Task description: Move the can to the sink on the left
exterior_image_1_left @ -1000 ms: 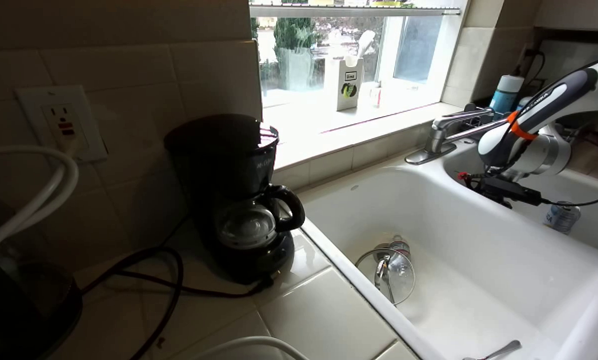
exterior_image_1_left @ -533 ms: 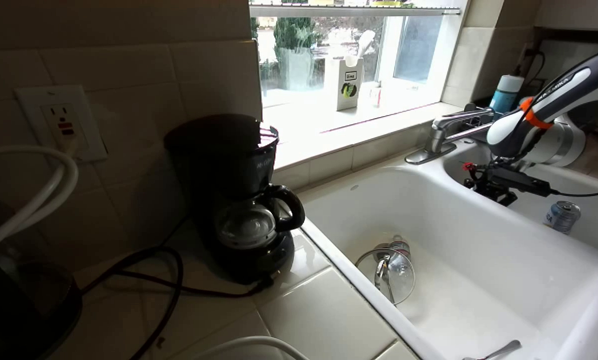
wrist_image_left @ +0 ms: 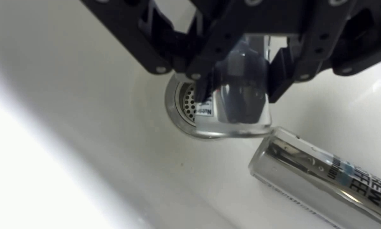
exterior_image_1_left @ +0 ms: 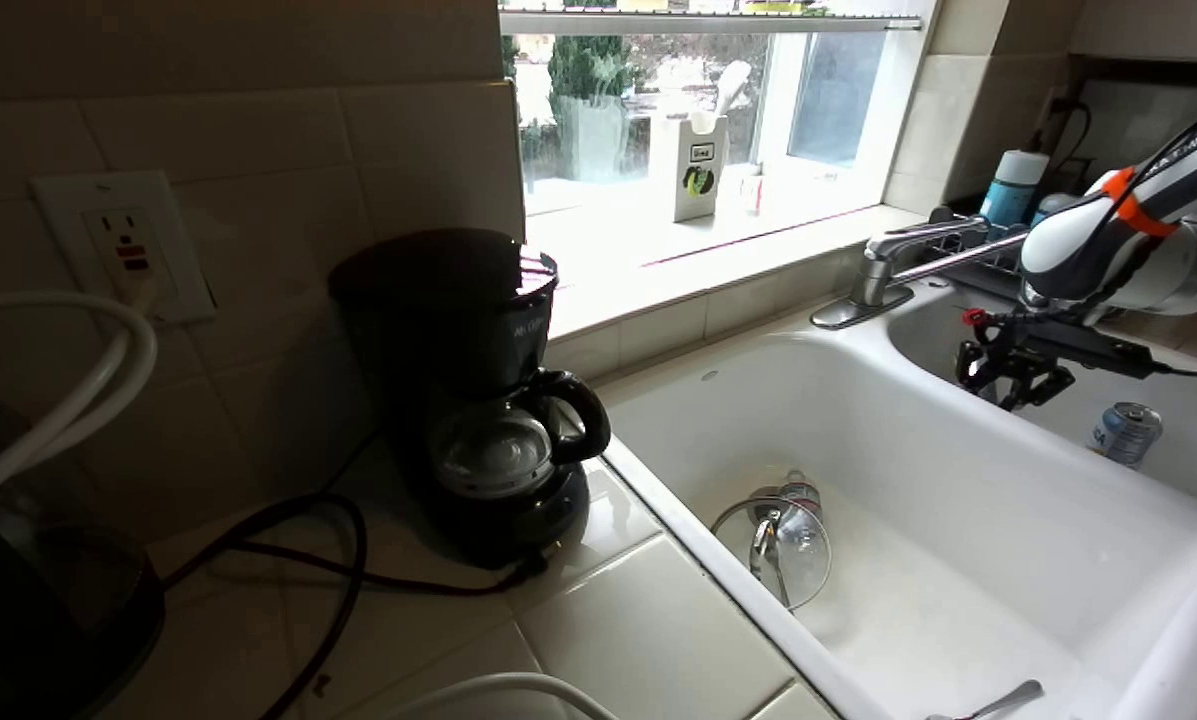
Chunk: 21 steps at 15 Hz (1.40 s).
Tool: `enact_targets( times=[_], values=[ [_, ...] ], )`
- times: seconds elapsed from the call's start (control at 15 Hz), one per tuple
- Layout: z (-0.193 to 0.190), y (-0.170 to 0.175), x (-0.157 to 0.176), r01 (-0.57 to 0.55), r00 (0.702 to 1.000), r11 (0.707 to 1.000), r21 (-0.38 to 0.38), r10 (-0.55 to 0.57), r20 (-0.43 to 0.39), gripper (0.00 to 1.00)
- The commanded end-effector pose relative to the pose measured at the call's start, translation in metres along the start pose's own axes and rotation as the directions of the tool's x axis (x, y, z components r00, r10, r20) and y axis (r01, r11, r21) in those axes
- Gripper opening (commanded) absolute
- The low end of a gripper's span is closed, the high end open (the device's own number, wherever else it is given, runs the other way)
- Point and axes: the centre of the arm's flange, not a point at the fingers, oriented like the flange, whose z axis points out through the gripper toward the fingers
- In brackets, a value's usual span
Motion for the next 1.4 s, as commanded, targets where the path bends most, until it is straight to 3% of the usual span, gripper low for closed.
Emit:
enact_targets(
  times=[0.0, 0.87, 1.33],
  values=[
    [-0.043, 0.007, -0.033, 0.022, 0.999, 1.000, 0.015, -0.022, -0.026, 0.23],
    [-0.128, -0.004, -0.077, 0.164, 0.966, 0.981, 0.099, -0.140, -0.219, 0.23],
    [-0.146, -0.044, -0.116, 0.322, 0.930, 0.935, 0.149, -0.282, -0.237, 0.23]
  ],
)
